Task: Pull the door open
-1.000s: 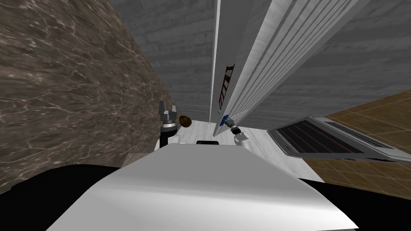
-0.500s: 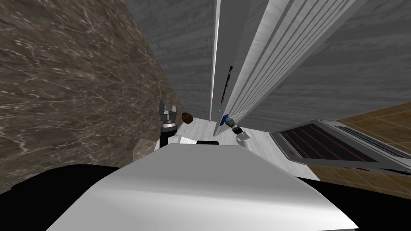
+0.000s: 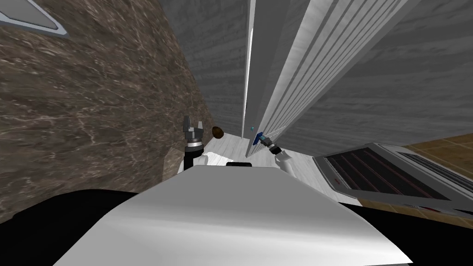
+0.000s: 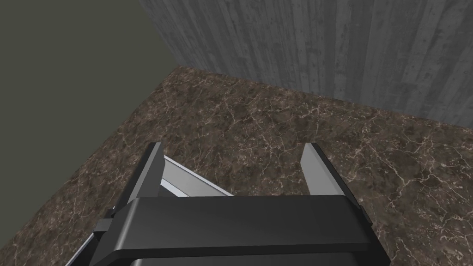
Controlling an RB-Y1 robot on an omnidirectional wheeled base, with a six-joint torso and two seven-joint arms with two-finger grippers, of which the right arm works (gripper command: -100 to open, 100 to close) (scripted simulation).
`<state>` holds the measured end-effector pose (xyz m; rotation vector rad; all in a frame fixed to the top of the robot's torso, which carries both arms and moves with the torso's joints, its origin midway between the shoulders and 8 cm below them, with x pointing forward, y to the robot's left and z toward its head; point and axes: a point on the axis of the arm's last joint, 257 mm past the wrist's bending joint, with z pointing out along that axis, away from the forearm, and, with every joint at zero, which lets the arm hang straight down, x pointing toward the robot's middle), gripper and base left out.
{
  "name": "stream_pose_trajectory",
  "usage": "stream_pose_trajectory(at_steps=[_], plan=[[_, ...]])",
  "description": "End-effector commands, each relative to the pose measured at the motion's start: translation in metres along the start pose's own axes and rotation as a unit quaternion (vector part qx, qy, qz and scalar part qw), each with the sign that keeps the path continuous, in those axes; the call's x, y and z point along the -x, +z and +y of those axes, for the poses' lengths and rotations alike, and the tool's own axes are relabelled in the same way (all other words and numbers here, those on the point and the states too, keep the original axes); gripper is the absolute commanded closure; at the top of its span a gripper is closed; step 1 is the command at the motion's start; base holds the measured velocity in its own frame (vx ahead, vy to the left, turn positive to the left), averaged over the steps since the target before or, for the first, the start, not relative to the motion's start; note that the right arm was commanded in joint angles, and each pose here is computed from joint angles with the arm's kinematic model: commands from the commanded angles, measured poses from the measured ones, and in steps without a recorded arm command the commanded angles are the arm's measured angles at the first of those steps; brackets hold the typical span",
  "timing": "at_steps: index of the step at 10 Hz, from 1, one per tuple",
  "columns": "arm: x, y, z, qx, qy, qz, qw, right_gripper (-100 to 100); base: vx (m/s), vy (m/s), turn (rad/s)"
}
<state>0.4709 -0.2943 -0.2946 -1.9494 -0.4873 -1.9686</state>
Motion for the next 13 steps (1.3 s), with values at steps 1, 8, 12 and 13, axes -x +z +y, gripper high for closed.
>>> stream_pose_trajectory(at_steps=[1, 8, 12, 13], plan=[[0.002, -0.0032, 0.0, -0.01, 0.006, -0.003, 0.9999, 100, -0.151, -0.168, 0.155], [0.002, -0.015, -0.002, -0.031, 0.006, -0.003, 0.9995, 100, -0.131, -0.12, 0.112], [0.001, -0.0264, -0.001, -0.048, 0.006, -0.003, 0.9988, 100, -0.177, -0.166, 0.146], [0.001, -0.0282, -0.001, -0.05, 0.006, -0.003, 0.9987, 100, -0.151, -0.163, 0.093]])
